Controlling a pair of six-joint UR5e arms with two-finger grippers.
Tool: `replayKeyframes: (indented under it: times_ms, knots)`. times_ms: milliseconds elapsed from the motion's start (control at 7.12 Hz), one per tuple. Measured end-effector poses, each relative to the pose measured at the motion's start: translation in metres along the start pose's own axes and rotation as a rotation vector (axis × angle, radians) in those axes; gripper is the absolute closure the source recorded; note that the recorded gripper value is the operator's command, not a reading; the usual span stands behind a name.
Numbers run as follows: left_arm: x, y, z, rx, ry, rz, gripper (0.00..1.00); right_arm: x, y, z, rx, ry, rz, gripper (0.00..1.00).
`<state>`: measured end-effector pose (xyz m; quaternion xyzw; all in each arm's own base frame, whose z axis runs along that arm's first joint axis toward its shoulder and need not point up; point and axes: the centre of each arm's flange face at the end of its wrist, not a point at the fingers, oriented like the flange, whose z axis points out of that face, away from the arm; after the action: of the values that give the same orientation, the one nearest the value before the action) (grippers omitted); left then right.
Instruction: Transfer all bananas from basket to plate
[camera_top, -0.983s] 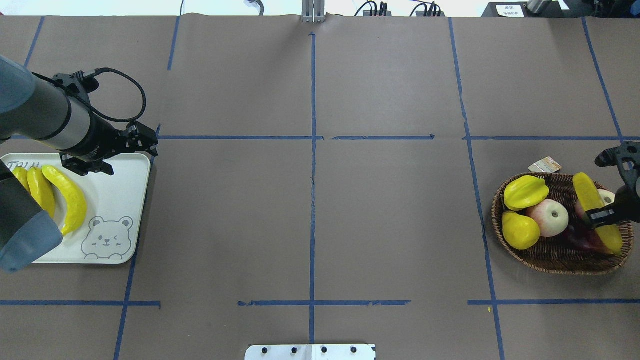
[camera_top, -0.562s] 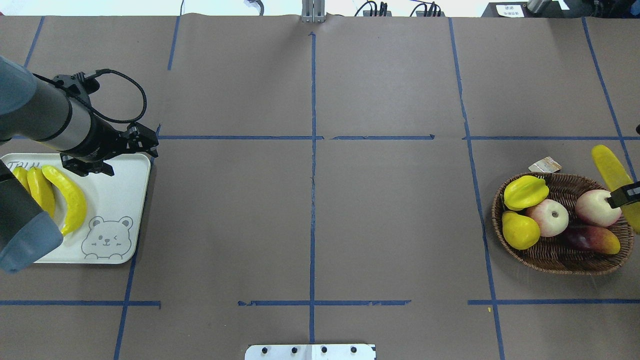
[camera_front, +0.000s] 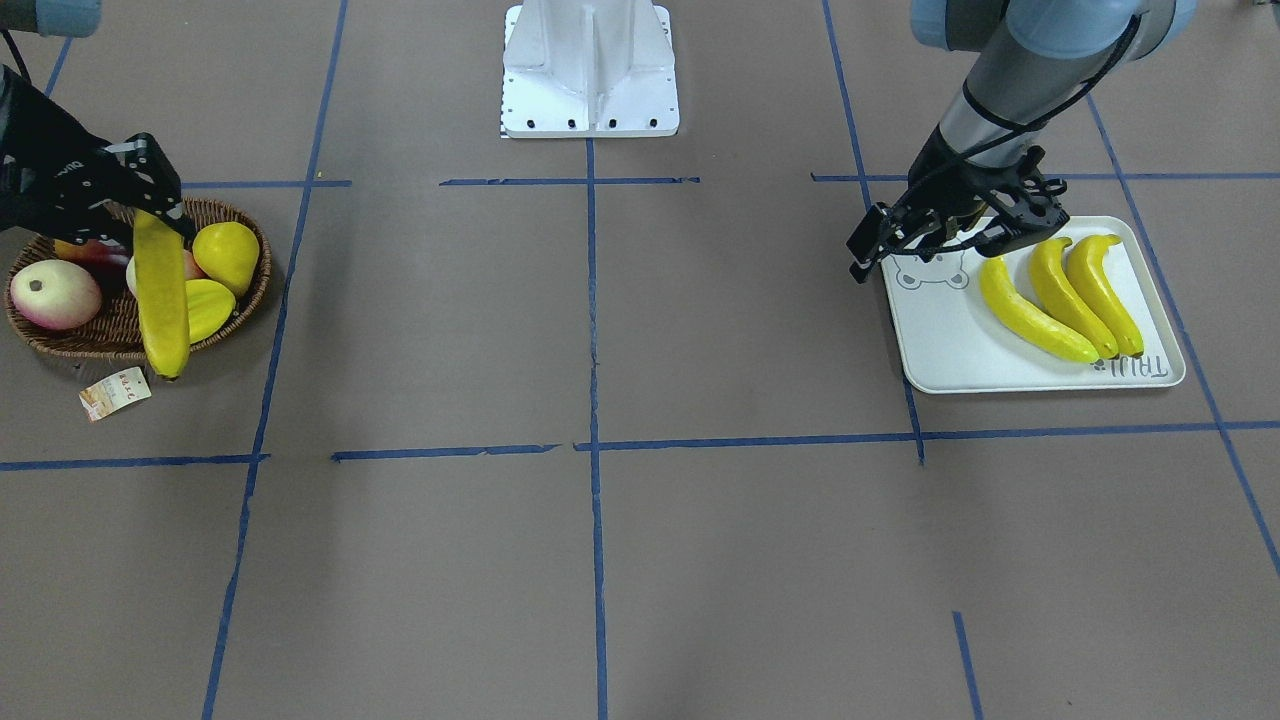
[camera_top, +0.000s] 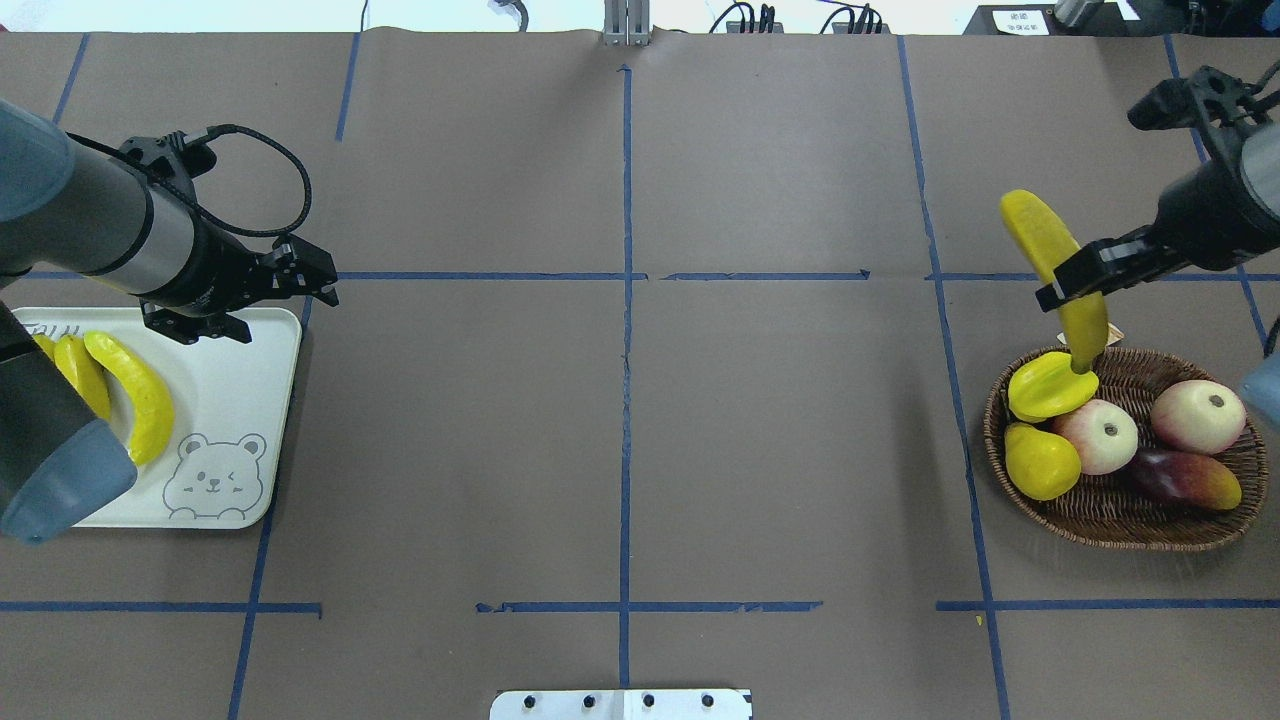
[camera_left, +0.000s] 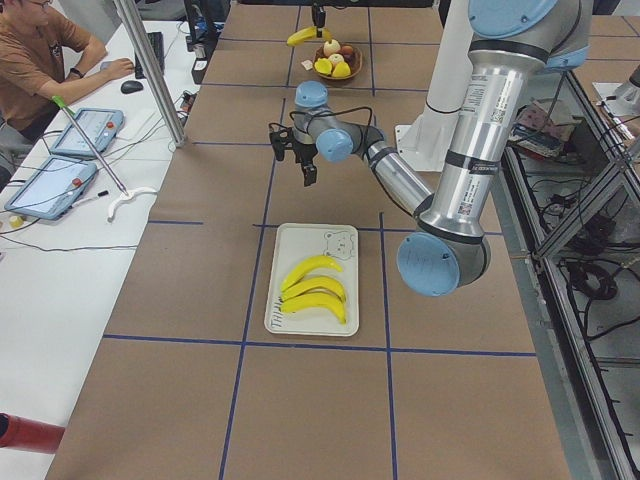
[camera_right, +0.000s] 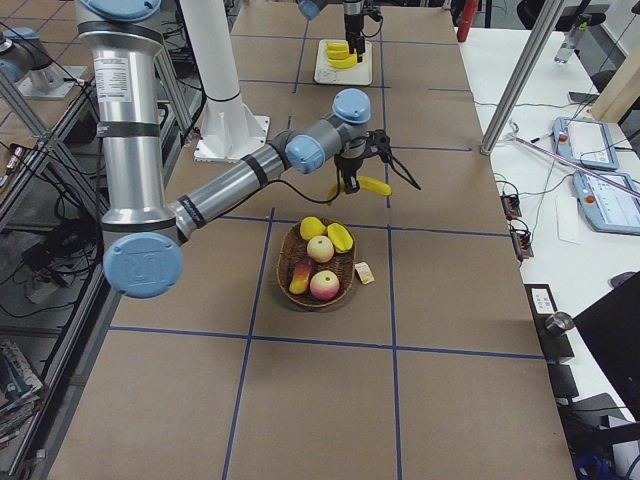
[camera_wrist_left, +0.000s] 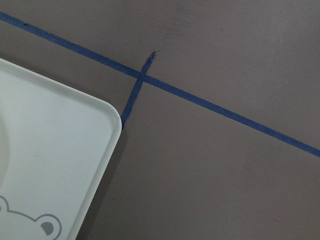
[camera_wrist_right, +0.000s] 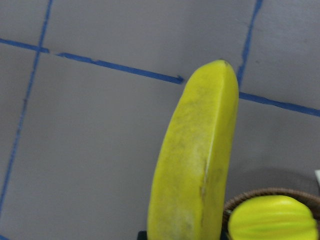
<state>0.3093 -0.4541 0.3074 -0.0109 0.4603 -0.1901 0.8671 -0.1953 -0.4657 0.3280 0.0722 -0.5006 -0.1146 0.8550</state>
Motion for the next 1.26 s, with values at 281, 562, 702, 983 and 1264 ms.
replayKeyframes:
  times_ms: [281,562,702,983,1264]
  knots:
    - [0.017,0.007,-0.008,0.007,0.154,-0.006,0.01,-0.091,-0.031,0.008,-0.004,-0.111,-0.008,0.98]
    - [0.029,0.019,-0.004,-0.021,0.287,-0.057,0.01,-0.166,-0.030,0.021,0.059,-0.202,0.020,0.98]
    - [0.038,0.024,-0.007,-0.036,0.333,-0.080,0.01,-0.194,-0.020,0.035,0.113,-0.251,0.042,0.98]
    - [0.053,0.029,-0.016,-0.065,0.432,-0.144,0.01,-0.246,0.011,0.069,0.208,-0.363,0.091,0.98]
    - [0.071,0.031,-0.022,-0.117,0.556,-0.225,0.01,-0.289,0.048,0.104,0.286,-0.453,0.116,0.98]
